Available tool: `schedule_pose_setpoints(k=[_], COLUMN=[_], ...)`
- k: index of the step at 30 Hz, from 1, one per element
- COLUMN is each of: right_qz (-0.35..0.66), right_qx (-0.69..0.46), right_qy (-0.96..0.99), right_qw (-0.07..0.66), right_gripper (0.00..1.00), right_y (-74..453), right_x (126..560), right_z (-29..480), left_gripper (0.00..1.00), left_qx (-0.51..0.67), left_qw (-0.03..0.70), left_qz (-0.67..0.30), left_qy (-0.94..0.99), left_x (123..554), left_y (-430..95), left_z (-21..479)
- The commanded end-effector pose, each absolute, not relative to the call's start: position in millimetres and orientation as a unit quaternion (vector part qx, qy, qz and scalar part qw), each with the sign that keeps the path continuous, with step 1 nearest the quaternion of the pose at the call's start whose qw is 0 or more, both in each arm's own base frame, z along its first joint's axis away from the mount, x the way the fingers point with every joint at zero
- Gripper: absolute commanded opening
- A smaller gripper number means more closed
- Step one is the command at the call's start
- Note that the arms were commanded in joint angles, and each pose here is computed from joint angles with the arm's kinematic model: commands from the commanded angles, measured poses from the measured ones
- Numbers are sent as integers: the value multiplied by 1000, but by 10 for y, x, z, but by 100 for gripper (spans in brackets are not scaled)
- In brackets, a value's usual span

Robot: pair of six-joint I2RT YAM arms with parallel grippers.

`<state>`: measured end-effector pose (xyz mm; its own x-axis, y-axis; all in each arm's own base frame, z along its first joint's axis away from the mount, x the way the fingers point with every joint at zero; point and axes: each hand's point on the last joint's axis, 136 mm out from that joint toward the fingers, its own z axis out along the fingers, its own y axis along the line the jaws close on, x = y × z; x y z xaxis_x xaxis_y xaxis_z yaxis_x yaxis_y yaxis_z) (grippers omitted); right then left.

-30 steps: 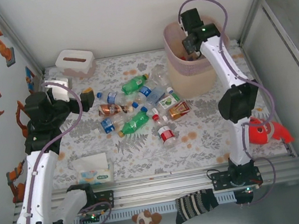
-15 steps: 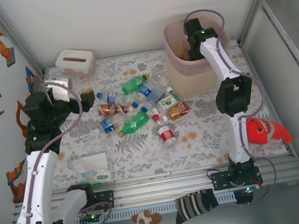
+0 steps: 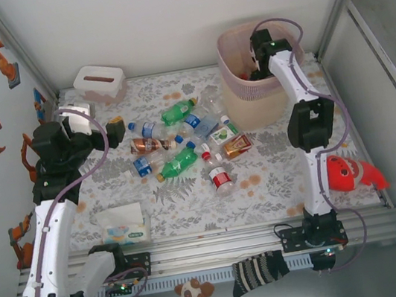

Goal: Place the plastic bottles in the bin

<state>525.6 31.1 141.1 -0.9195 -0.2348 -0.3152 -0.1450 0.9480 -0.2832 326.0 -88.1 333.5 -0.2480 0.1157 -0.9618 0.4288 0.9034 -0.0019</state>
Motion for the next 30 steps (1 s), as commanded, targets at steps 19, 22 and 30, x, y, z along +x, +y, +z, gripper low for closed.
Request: schedule_pose_setpoints(k=[19, 22, 30], right_qz=[-10, 9, 62], right_qx=[-47, -44, -41], right_qy=[953, 945, 919], right_qw=[299, 323, 388], right_gripper=[80, 79, 78], right_y=[615, 676, 819], right_x=[4983, 4922, 4688], right_z=[2704, 2908, 3452], left_gripper=[96, 95, 92], left_qx=[165, 161, 136], left_qw=[574, 561, 503], left_qz=[-155, -167, -193], left_qy=[787, 795, 832], left_x=[3317, 3339, 3419], left_y=[-915, -946, -1000], left_z=[3256, 3227, 3052])
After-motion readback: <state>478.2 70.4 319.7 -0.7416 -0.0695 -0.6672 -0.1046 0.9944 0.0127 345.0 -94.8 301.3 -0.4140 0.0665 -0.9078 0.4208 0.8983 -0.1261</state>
